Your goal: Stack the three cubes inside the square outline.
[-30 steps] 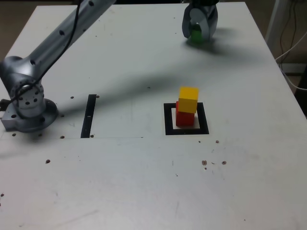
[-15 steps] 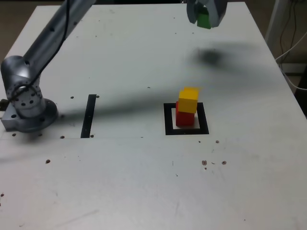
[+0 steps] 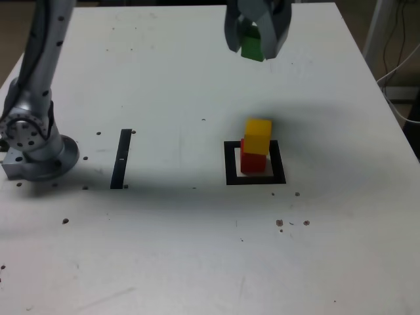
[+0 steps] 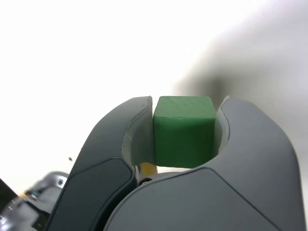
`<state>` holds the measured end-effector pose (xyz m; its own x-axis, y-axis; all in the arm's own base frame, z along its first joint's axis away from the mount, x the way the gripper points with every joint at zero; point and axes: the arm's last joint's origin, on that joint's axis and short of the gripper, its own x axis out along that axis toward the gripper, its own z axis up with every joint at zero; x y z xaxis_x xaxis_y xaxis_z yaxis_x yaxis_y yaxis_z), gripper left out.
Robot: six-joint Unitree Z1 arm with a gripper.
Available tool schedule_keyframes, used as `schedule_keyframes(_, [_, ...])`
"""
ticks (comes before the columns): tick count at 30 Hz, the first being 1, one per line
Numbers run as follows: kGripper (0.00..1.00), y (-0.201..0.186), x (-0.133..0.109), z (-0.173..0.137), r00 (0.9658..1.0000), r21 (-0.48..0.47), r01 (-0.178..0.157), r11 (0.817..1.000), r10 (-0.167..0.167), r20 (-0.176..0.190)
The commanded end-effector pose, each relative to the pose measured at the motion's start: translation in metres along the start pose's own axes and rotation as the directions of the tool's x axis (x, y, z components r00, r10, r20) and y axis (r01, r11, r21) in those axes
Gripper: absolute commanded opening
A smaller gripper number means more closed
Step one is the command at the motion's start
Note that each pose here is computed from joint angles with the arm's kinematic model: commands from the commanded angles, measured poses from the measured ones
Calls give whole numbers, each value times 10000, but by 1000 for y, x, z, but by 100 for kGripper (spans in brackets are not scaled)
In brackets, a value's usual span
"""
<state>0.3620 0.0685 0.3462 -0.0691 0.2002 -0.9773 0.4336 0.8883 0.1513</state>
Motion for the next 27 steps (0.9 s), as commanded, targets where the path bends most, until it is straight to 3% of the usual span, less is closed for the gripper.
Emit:
schedule_keyframes(1, [21, -28, -37, -31, 9934, -308, -443, 9985, 473, 1043])
schedule_keyframes(7, [21, -54, -26, -27, 9925, -561, 70, 9984, -1, 1226])
schedule_keyframes(12, [21, -75, -29, -15, 9895, -582, 198, 9981, -112, 1439])
schedule_keyframes(19, [21, -97, -20, 12, 9918, -680, 175, 9975, -86, 1277])
schedule_keyframes(27, [21, -100, -7, 14, 9925, -729, 641, 9953, -559, 1091])
